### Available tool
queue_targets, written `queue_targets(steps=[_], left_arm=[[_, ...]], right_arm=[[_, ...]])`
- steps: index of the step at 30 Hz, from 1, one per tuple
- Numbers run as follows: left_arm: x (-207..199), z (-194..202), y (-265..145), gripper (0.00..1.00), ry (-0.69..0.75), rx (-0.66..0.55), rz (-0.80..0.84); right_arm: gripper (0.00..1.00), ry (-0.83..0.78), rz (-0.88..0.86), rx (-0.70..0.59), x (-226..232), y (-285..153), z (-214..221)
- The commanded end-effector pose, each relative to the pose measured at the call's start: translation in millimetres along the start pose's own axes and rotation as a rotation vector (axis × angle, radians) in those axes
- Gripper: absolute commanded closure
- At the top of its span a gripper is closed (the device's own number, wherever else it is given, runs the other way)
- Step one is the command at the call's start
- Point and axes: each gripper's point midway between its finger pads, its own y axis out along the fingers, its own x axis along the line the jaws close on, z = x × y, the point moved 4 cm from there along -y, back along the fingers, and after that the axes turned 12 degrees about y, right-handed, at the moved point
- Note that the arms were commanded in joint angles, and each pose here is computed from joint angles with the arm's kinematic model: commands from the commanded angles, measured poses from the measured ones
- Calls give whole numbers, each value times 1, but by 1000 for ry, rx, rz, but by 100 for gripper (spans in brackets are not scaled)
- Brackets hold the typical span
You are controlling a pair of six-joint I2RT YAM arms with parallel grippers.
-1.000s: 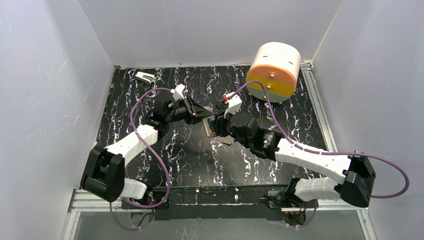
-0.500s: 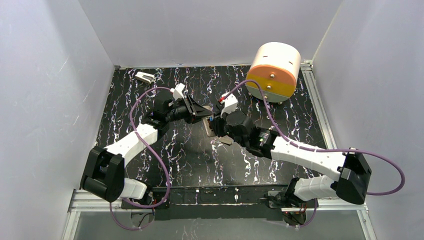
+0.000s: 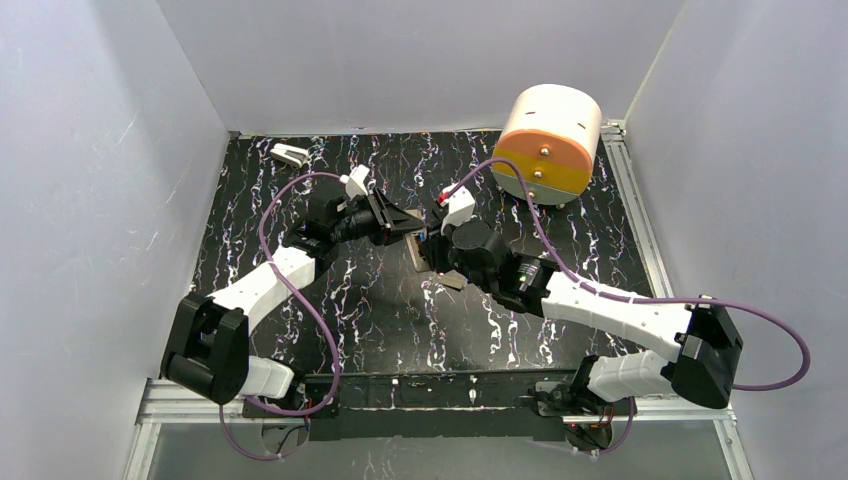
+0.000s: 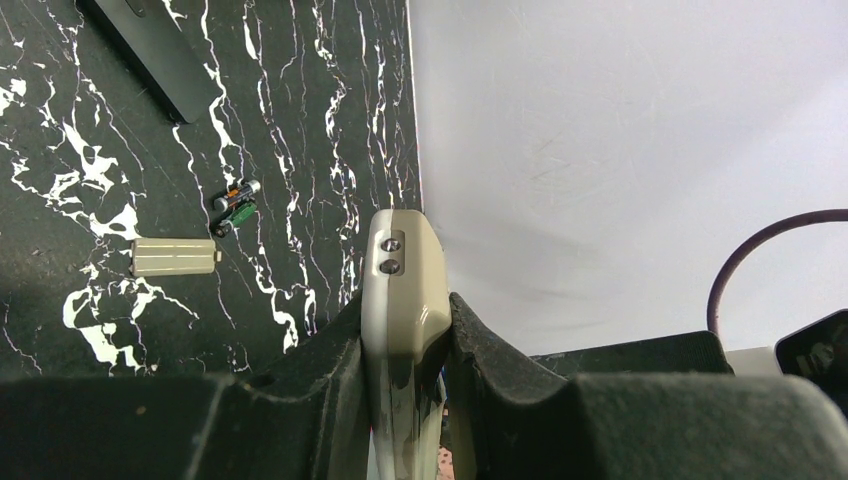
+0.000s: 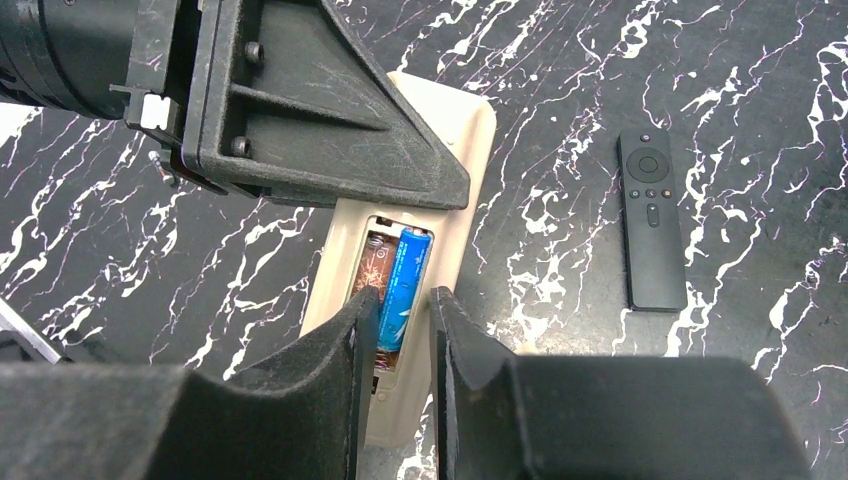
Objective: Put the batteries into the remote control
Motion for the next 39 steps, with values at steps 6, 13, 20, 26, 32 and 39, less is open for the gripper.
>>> queue_targets(steps=[6,13,20,26,32,39], left_arm=[[-29,-9,-8,100,59,-20,82],[-23,-9,-6,100,71,-26,63],[-22,-13,-4,100,115,-46,53],[-19,-17,-2,100,142,-69,37],[-25,-25,-4,100,167,-108,33],[-29,-37,-5,100,155,-184,23]], right_arm=[[60,0,-42,-34,9,-2,-11],[47,59,-37,-59,12,-8,-21],[29,163,-70,-101,16,-22,-33],[25,466,-101,-123,2,-20,-45],[13,836,-147,-113,-22,-16,-41],[1,1213,-188,-159,-33,-23,-40]])
